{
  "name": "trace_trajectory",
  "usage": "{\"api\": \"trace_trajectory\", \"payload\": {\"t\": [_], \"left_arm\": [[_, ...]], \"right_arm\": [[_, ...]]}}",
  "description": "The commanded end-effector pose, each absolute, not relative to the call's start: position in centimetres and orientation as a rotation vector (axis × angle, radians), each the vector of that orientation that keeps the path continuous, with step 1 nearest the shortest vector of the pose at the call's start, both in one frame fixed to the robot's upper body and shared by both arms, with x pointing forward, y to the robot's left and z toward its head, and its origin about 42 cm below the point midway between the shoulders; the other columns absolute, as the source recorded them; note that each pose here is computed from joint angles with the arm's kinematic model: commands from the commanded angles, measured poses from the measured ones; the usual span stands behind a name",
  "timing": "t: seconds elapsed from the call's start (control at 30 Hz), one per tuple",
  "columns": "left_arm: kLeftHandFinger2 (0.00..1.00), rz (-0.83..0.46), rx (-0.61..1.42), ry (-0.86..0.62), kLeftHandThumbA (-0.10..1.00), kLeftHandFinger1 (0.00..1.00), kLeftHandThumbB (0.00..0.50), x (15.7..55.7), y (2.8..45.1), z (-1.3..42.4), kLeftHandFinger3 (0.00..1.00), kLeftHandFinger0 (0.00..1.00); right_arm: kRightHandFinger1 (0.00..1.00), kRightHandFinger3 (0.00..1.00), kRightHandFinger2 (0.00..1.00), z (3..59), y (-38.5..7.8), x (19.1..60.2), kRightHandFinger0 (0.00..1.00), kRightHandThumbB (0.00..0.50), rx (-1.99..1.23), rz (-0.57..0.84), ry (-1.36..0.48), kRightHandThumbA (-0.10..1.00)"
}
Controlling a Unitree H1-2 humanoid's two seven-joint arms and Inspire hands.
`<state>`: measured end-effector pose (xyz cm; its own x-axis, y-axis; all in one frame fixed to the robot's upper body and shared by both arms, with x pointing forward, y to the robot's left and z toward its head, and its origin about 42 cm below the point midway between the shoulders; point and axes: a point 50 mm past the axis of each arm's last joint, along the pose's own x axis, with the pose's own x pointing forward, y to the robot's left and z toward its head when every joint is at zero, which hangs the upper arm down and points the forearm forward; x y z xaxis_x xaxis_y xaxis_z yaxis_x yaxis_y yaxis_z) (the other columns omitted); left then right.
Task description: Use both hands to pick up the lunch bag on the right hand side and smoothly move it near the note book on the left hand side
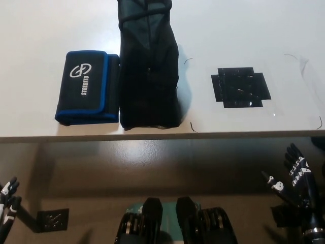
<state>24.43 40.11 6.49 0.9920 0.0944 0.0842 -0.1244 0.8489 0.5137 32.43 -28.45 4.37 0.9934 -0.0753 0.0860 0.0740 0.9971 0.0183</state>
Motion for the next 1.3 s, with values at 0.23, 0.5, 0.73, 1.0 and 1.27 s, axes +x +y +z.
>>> {"api": "trace_trajectory", "payload": {"t": [0.23,0.5,0.73,1.0,1.27], "left_arm": [[1.00,0.155,0.537,-0.124,1.00,1.00,0.262,25.0,40.7,7.5,1.00,1.00],[1.00,0.150,0.498,-0.118,1.00,1.00,0.239,25.3,41.0,7.4,1.00,1.00],[1.00,0.143,0.437,-0.113,1.00,1.00,0.195,25.4,41.5,7.5,1.00,1.00],[1.00,0.128,0.486,-0.093,1.00,1.00,0.223,25.1,41.3,7.6,1.00,1.00],[1.00,0.127,0.522,-0.106,1.00,1.00,0.215,25.0,41.5,8.0,1.00,1.00]], "right_arm": [[1.00,1.00,1.00,5.6,-28.5,33.7,1.00,0.199,0.014,-0.043,-0.168,1.00],[1.00,1.00,1.00,5.7,-28.6,34.0,1.00,0.221,0.023,-0.050,-0.170,1.00],[1.00,1.00,1.00,5.9,-28.6,34.1,1.00,0.220,0.020,-0.046,-0.176,1.00],[1.00,1.00,1.00,5.7,-28.7,33.6,1.00,0.230,0.020,-0.044,-0.173,1.00],[1.00,1.00,1.00,5.8,-28.3,33.9,1.00,0.206,0.007,-0.040,-0.177,1.00]]}}
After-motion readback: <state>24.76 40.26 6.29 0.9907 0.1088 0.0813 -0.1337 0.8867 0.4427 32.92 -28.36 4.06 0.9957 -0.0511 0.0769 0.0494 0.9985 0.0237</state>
